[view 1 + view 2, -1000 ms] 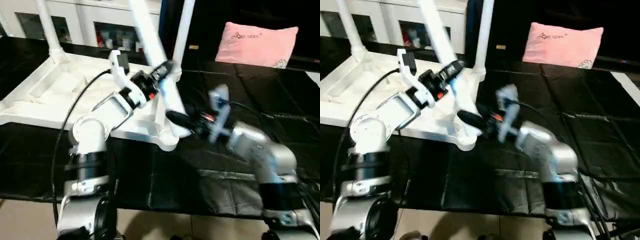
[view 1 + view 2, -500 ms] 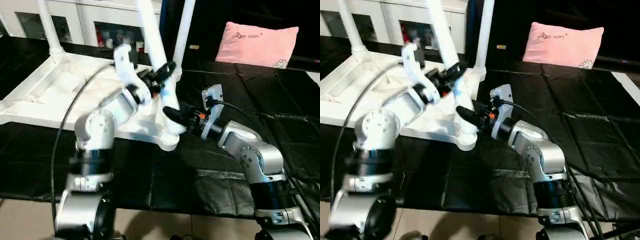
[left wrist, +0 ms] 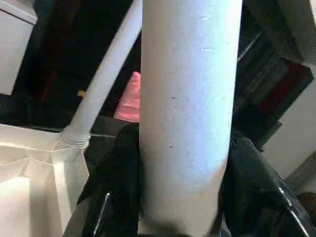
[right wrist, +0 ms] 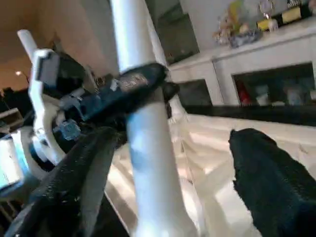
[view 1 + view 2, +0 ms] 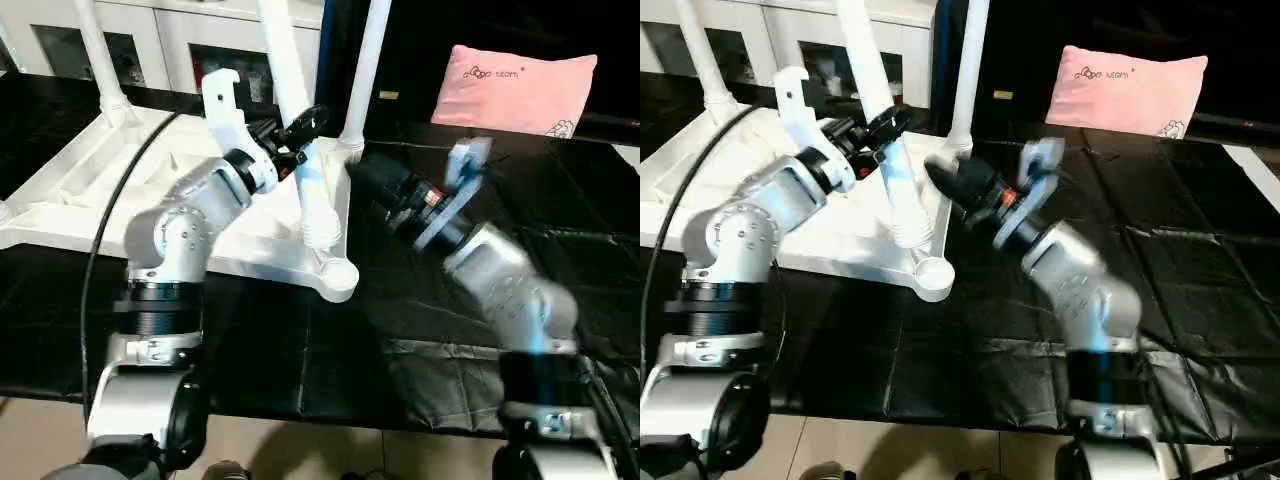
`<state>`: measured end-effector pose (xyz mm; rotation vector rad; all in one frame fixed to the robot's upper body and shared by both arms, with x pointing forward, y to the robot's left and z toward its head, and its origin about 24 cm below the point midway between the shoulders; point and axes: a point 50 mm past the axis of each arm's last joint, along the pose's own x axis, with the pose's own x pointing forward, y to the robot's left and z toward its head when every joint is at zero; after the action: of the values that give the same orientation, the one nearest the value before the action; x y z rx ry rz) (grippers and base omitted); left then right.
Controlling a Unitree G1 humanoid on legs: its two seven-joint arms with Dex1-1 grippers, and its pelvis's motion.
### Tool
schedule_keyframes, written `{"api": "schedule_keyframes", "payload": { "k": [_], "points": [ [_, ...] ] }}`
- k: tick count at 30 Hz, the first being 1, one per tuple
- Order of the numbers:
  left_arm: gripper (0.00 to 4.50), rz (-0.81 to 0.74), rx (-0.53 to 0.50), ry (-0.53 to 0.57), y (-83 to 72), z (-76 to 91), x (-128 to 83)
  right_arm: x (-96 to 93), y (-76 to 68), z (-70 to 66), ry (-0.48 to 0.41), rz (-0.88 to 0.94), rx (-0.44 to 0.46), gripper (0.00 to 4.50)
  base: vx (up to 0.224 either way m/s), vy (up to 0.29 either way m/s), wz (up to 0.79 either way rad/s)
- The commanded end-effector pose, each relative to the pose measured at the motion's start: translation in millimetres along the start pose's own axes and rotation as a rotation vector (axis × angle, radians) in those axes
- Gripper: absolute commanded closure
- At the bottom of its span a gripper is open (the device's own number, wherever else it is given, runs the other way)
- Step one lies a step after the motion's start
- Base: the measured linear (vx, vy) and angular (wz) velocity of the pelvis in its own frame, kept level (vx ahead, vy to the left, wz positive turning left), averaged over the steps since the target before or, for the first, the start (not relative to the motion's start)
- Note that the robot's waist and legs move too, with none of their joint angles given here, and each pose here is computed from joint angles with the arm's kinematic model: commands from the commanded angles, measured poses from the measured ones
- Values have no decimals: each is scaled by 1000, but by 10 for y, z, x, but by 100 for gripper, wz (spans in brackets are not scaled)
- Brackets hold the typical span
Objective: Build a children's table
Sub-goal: Pick table leg
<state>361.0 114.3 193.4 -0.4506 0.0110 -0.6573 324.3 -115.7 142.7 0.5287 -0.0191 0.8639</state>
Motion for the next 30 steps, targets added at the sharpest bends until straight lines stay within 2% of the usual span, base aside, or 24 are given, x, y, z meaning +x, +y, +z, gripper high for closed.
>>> {"api": "schedule_keyframes", "payload": {
  "k": [1,5,6,9,11,12,14,18,20,22,26,30],
  "points": [
    [263,-80,0,10,-85,39,24,-19,-34,17,8,-18,10,22,0,0,0],
    [263,-175,4,49,-122,25,-32,-11,-18,43,-1,18,8,0,0,0,0],
    [263,-229,0,67,-141,23,-60,-21,9,41,28,64,-70,0,0,0,0],
    [263,-317,11,95,-175,36,-105,-51,43,-6,128,124,-86,0,0,0,0],
    [263,-404,16,118,-213,52,-146,-65,55,-9,187,156,-60,0,0,0,0],
    [263,-478,5,133,-244,68,-180,-91,96,14,223,225,-19,0,0,0,0],
    [263,-508,-6,136,-255,78,-192,-102,115,31,230,259,-10,0,0,0,0],
    [263,-707,-58,144,-355,135,-264,-126,170,81,303,388,28,0,0,0,0],
    [263,-755,-66,153,-388,133,-284,-122,186,86,315,416,41,0,0,0,0],
    [263,-855,-74,192,-480,97,-300,-105,239,57,378,491,59,0,0,0,0],
    [263,-930,-81,213,-576,69,-288,-75,301,-23,448,551,83,0,0,0,0],
    [263,-951,-83,213,-614,62,-257,-40,332,-73,480,586,100,0,0,0,0]
  ]
}}
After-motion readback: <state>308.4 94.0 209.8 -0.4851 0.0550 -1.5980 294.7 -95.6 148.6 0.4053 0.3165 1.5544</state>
